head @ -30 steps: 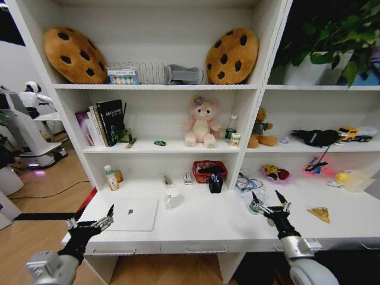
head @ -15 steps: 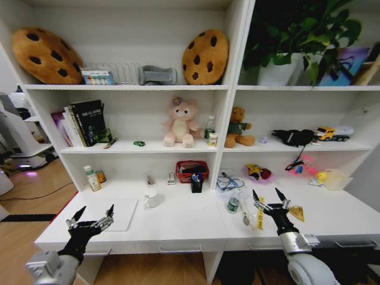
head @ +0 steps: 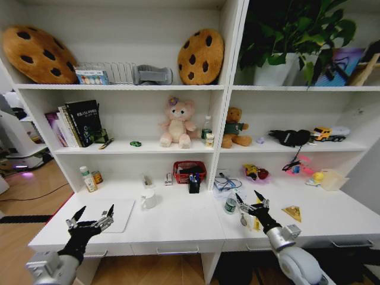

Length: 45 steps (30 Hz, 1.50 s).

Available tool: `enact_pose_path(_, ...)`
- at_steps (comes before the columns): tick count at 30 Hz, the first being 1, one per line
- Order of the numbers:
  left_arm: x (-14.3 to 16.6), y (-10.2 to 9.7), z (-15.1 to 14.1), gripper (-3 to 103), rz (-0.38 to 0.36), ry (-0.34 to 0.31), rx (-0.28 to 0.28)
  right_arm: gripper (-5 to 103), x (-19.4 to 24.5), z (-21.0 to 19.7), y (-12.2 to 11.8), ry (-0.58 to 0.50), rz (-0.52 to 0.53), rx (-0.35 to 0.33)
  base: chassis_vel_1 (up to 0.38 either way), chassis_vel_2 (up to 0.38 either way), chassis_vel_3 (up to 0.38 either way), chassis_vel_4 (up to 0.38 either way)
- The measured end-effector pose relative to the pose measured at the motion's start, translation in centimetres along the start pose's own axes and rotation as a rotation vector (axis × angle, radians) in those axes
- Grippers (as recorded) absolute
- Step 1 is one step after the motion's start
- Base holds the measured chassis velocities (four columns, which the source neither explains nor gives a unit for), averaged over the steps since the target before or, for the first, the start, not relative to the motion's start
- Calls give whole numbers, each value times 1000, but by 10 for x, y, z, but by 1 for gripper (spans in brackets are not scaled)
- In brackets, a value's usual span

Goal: Organize the objects on the table.

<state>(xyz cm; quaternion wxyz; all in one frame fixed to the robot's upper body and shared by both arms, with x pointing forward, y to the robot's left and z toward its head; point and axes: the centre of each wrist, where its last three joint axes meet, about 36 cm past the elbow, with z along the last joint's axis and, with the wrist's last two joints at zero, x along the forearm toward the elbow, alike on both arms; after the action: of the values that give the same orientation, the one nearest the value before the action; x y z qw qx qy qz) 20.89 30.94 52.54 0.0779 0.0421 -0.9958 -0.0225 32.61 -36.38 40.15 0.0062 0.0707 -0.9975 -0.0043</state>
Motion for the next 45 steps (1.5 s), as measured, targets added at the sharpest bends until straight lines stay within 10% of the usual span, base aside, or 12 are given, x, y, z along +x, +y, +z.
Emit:
enact_pose_path(29, 0, 0, 0, 100, 0, 0, 0, 101, -65, 26, -13, 177, -131, 21, 0, 0, 0, 0)
enact_pose_path(45, 0, 0, 0, 100, 0, 0, 0, 51, -66, 27, -12, 183, -139, 4, 0, 0, 0, 0)
